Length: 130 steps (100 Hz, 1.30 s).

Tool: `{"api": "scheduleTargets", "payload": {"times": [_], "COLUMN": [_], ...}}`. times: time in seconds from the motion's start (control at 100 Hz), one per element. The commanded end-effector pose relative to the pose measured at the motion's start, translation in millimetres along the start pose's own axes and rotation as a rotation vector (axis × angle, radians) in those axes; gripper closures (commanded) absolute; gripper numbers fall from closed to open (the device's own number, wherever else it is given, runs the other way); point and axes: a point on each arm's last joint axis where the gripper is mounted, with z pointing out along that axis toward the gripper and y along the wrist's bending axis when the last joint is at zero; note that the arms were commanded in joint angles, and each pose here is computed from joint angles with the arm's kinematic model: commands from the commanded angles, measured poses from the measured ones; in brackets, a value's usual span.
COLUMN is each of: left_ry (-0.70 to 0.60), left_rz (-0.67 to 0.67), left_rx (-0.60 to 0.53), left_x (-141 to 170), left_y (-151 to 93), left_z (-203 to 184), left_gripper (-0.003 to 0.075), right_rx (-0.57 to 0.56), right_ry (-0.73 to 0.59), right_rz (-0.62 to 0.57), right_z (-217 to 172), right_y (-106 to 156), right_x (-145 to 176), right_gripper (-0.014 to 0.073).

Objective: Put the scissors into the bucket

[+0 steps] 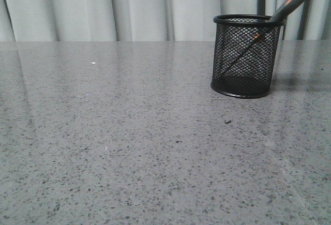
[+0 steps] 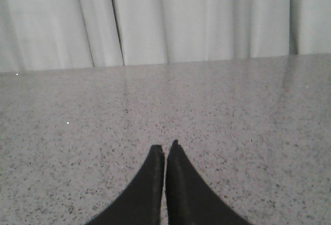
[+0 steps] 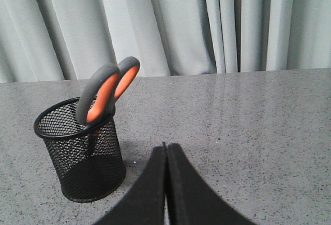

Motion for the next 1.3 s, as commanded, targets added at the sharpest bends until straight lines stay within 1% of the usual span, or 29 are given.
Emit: {"api": "scheduleTargets", "payload": {"times": [0.0,0.11,1.14,1.29], "left_ry": [-0.074,-0.076,-0.079,-0.079], "left_rz": [-0.019,-0.035,-0.035,-0.035], "left_rx": [-0.01,-0.009,-0.009,-0.009], "left_x": [-1.2,-1.4,-1.6,-1.6], "left_y": [0.7,0.7,0.7,0.7], "left_z": [-1.4,-1.4,-1.4,-1.4], "left_gripper": [0.0741,0.0741,0.0741,0.0741], "right_rx": [0.027,0.027,0.027,0.036], "right_ry": [-0.087,-0.087,-0.087,-0.068], "right_rz": [-0.011,-0.011,-0.011,-0.066], "right_z": [-0.3,-0.3,-0.3,0.6], "right_y": [-1.8,-1.8,-1.8,-2.9], "right_x": [-15.4,-15.4,-15.4,-9.8], "right_gripper": [0.0666,0.0666,0.0666,0.0666]}}
